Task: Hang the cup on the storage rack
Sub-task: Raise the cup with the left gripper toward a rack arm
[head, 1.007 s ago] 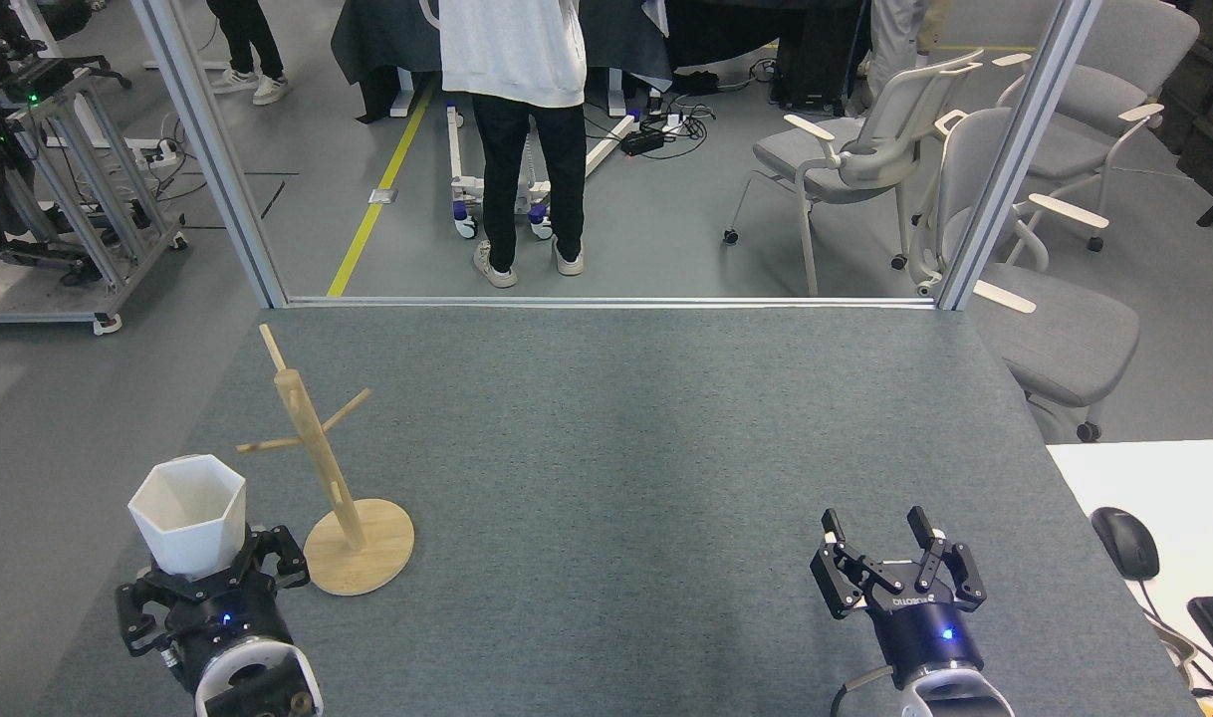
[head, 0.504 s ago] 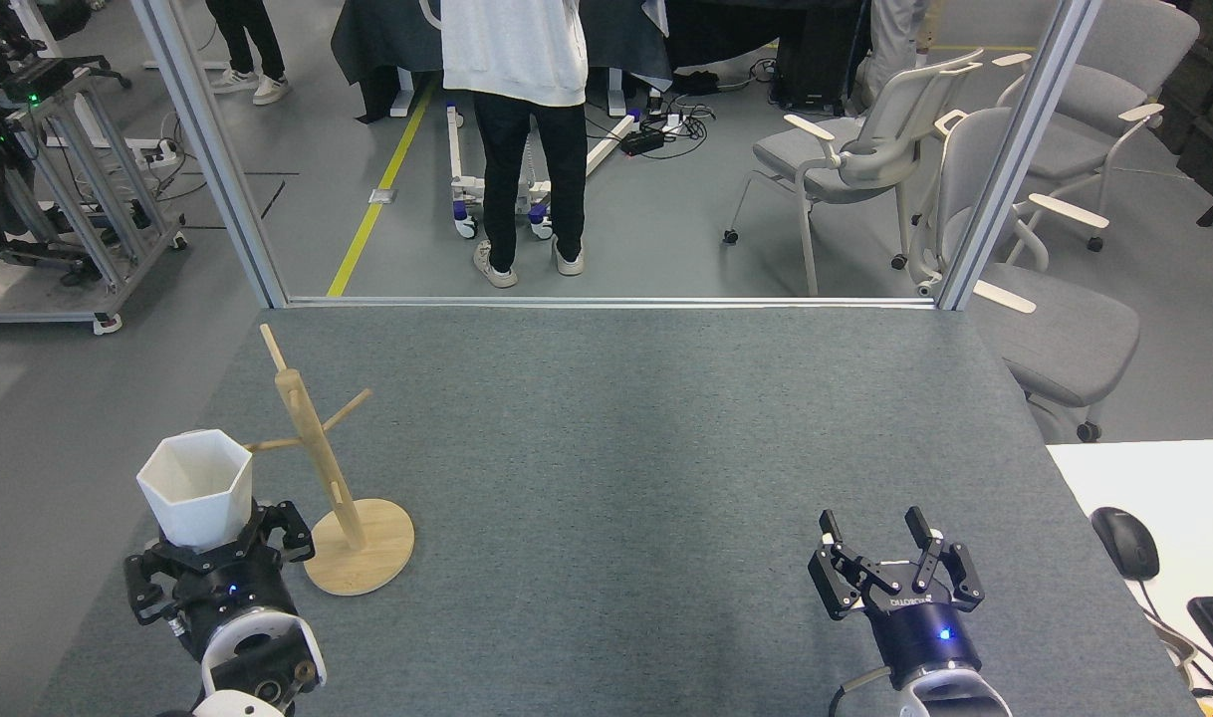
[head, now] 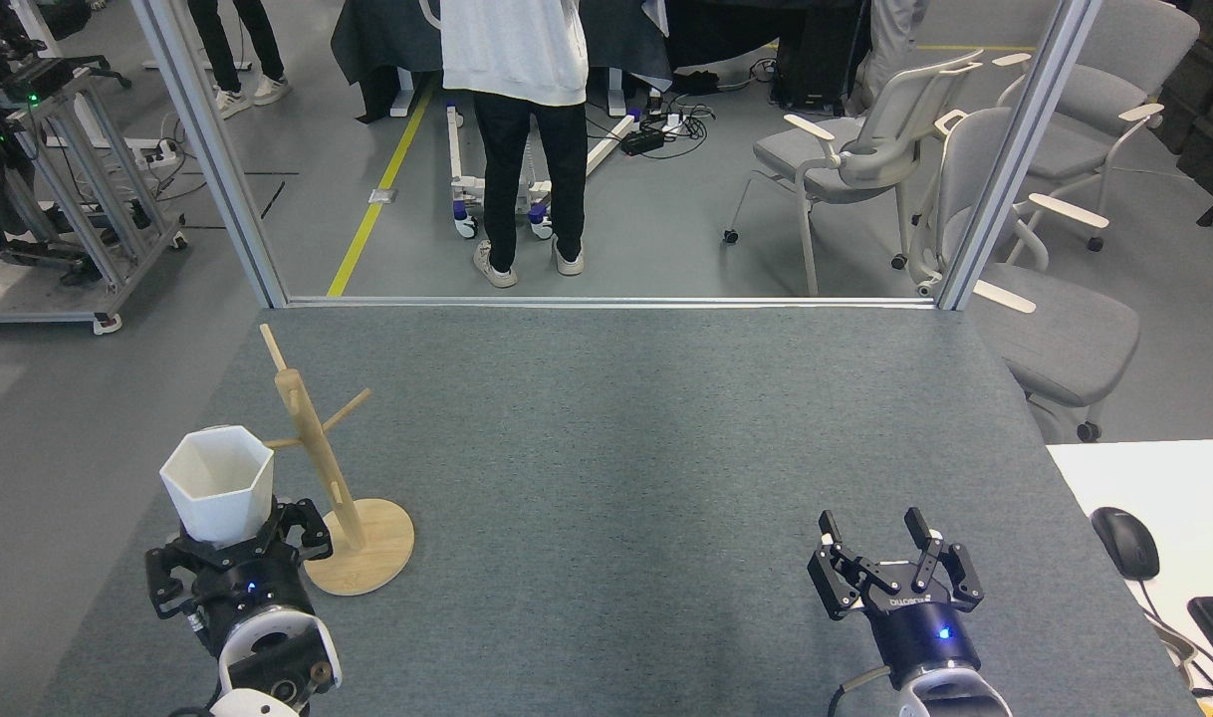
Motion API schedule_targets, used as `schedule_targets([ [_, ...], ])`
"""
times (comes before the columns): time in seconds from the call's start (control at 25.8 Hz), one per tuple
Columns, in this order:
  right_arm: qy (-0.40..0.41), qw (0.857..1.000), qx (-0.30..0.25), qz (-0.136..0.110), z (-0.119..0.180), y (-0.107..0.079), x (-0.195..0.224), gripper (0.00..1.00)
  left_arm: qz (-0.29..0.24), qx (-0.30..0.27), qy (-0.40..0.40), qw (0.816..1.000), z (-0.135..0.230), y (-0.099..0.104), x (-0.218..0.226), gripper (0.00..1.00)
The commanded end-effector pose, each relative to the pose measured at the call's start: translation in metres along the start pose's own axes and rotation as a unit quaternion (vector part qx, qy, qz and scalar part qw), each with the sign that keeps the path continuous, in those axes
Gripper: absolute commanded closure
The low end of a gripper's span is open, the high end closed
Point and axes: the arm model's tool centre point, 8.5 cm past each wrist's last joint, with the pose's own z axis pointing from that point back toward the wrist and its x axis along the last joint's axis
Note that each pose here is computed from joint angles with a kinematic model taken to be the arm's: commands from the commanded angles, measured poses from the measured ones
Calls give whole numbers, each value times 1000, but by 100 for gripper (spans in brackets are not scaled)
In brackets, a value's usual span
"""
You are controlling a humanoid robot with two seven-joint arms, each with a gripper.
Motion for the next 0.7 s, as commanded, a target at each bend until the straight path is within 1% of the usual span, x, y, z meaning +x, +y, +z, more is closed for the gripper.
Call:
schedule_targets([
  [0.0,0,1000,0,0,0,-1,0,1,-4,-1,-11,1000,4,-2,6,100],
  [0.5,0,1000,0,0,0,-1,0,1,-1,-9,-14,1000,6,-6,13,99],
  [0.54,0,1000,-1,0,-1,-1,0,1,-2,-8,-14,1000,6,-6,13,97],
  [0.62,0,1000,-2,0,-2,-2,0,1,-3,-3,-15,1000,5,-5,14,87],
  [0.66,0,1000,-3,0,-2,-2,0,0,-4,2,-18,1000,5,-4,15,70],
])
